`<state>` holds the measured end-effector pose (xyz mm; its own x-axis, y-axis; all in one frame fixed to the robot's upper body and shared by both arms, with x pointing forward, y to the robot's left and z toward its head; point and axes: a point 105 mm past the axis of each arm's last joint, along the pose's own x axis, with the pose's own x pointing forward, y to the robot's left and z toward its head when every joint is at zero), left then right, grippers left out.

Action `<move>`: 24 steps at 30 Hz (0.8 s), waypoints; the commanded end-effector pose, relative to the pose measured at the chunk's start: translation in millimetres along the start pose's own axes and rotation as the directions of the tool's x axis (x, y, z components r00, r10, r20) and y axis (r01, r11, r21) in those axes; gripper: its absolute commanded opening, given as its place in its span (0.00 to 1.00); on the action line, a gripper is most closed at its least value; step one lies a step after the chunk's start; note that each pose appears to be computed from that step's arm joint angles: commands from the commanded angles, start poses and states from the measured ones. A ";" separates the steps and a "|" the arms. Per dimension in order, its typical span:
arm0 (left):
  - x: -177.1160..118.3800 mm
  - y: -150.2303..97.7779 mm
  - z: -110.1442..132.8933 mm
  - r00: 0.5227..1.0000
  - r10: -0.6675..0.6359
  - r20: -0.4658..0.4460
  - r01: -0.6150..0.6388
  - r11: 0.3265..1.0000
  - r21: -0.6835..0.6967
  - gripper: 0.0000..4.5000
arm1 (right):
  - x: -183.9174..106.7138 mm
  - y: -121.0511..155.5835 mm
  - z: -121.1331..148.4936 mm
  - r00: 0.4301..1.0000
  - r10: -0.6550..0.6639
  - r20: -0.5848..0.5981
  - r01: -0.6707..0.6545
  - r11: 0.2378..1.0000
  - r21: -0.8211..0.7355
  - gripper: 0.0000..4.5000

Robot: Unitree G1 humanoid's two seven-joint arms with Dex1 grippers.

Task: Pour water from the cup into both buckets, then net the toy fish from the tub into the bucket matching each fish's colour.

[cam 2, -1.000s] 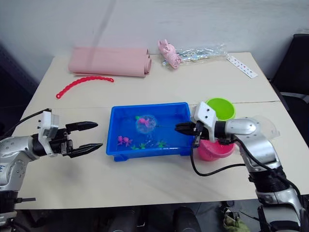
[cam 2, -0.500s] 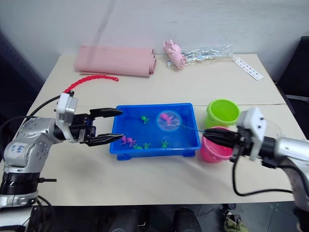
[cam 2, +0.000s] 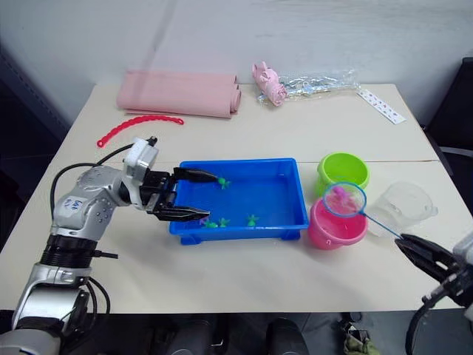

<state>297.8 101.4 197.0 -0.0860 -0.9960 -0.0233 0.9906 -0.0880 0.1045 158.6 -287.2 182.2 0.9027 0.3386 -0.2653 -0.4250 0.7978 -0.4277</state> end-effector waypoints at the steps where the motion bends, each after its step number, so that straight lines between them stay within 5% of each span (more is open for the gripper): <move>1: 6.4 1.4 0.3 1.000 -0.022 0.016 0.022 1.000 0.009 0.99 | -7.3 -7.3 2.5 0.995 -0.095 -0.022 0.087 0.964 -0.251 0.00; 12: 16.2 0.8 -8.3 0.999 -0.021 0.025 0.021 0.999 0.029 0.99 | -3.4 -7.6 -7.1 0.982 -0.189 -0.013 0.126 0.702 -0.701 0.00; 17: 17.4 -2.1 -6.5 0.998 -0.015 0.067 0.014 1.000 0.009 0.99 | -1.2 1.7 -6.5 0.969 -0.243 0.035 0.149 0.468 -0.871 0.00; 22: 14.8 -0.9 -8.1 0.998 0.001 0.059 -0.002 1.000 0.012 0.99 | 0.0 9.2 -8.1 0.965 -0.256 0.057 0.158 0.394 -0.906 0.00; 24: 11.8 0.2 -8.7 0.998 0.011 0.055 -0.012 1.000 0.014 0.99 | -0.9 10.1 -7.4 0.963 -0.259 0.077 0.189 0.440 -0.878 0.00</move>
<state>298.7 84.7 178.7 -0.0887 -0.9960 0.0141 0.9931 -0.0874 0.0779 156.1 -286.4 166.6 0.9822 0.1495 -0.1134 -0.1062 -0.0551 -0.9928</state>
